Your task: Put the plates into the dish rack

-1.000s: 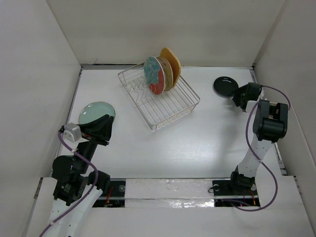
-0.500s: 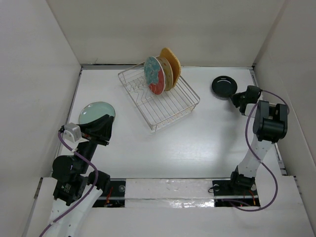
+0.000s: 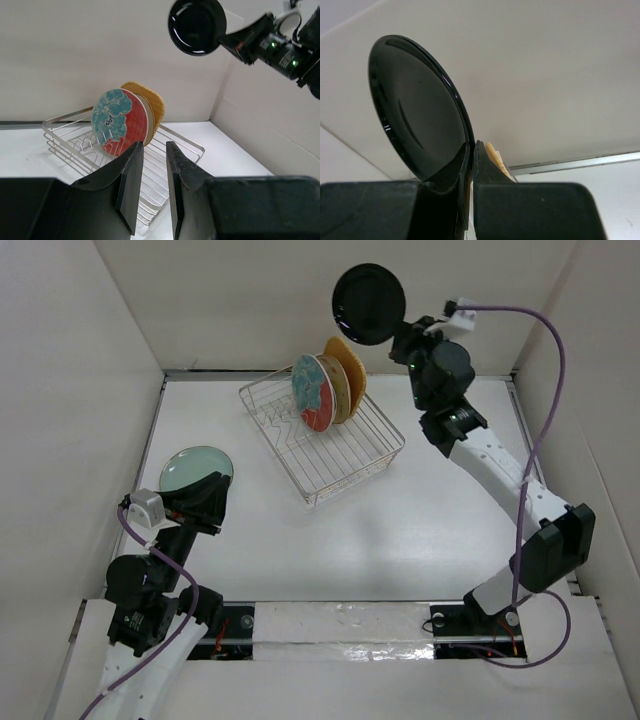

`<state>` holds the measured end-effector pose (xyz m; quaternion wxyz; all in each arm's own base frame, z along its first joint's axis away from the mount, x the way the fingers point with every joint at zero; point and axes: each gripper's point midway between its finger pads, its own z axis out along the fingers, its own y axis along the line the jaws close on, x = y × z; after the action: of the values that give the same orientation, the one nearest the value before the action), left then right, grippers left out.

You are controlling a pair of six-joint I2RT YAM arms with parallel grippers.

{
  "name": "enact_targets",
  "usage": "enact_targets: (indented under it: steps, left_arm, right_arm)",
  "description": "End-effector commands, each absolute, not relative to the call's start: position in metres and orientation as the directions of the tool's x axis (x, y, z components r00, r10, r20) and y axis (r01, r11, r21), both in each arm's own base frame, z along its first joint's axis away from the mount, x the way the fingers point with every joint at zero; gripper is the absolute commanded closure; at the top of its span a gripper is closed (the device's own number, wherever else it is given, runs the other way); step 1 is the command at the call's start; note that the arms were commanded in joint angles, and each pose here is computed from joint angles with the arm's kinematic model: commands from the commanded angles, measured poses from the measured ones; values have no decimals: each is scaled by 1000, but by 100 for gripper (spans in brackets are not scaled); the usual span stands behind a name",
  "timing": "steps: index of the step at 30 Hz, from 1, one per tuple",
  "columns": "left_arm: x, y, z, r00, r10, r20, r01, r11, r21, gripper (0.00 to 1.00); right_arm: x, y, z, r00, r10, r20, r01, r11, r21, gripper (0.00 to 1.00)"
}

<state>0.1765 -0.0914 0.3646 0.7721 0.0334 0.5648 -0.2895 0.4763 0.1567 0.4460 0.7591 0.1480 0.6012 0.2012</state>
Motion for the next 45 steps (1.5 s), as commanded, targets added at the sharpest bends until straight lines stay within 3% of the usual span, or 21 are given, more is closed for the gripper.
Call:
enact_targets:
  steps: [1, 4, 5, 7, 13, 26, 45]
  left_arm:
    - [170, -92, 379, 235, -429, -873, 514, 816, -263, 78]
    - [168, -92, 380, 240, -433, -869, 516, 815, -263, 77]
    - [167, -91, 381, 242, -434, -868, 517, 815, -263, 78]
    - [166, -91, 381, 246, -434, -867, 519, 814, -260, 77]
    - [164, -91, 383, 250, -438, -863, 524, 811, -260, 78]
    - [163, -91, 384, 253, -441, -861, 527, 809, -260, 78]
    - [167, -93, 381, 236, -434, -869, 524, 810, -262, 78]
  right_arm:
    - [480, 161, 443, 167, 151, -974, 95, 981, 169, 100]
    - [489, 215, 416, 52, -9, -999, 87, 996, -4, 100]
    - [482, 230, 439, 83, -3, -997, 104, 995, 6, 100]
    - [493, 254, 405, -5, -134, -991, 130, 982, -134, 100]
    - [494, 310, 374, -43, -233, -972, 161, 958, -237, 100]
    - [504, 334, 289, -155, -269, -951, 167, 941, -293, 100]
    - [526, 345, 220, -229, -286, -931, 160, 932, -326, 100]
